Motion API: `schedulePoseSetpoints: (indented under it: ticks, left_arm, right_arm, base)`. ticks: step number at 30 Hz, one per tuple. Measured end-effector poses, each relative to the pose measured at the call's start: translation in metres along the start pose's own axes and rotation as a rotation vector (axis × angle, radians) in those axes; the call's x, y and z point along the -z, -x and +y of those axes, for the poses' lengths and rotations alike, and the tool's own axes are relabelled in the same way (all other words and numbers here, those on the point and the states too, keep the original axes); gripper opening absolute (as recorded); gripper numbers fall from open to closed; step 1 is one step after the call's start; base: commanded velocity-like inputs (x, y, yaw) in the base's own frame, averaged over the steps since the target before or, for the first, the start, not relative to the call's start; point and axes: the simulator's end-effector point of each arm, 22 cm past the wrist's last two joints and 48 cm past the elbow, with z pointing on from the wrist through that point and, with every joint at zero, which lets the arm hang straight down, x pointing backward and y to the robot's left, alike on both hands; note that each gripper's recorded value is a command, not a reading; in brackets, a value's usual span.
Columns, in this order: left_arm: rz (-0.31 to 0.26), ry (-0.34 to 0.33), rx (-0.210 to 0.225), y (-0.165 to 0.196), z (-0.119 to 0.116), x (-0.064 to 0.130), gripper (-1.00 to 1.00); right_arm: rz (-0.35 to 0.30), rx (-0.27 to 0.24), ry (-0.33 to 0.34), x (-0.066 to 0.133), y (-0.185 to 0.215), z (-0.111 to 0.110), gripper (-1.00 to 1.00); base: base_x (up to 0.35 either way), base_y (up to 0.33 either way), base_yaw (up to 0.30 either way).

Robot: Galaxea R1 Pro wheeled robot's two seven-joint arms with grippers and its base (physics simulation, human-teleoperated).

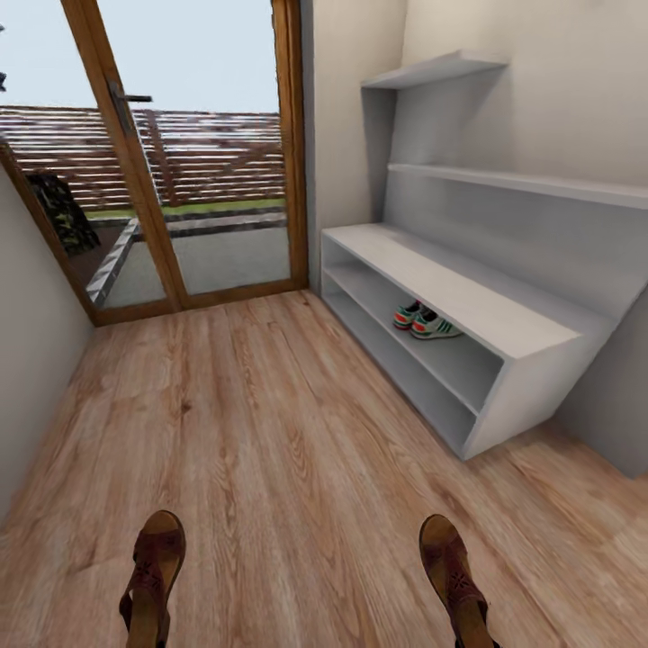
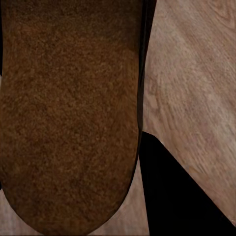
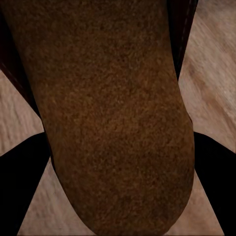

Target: Pick up the two gym shoes and the two sandals from the corridor floor and place them onto the hallstand (shoe rack) in the corridor, making sure they are on the rack and not on the floor. Arrange them so the two gym shoes are next to each other and the two sandals are next to each other.

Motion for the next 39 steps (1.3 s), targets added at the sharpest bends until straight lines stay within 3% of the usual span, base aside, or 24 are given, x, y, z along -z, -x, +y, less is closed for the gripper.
schedulePoseSetpoints:
  ticks: [39]
  left_arm:
    - [-0.004, -0.001, 0.000, 0.0016, -0.0003, -0.0001, -1.00]
  right_arm:
    - [-0.005, 0.000, -0.007, -0.0001, 0.0019, -0.0029, -1.00]
  base:
    - [0.253, 0.242, 0.018]
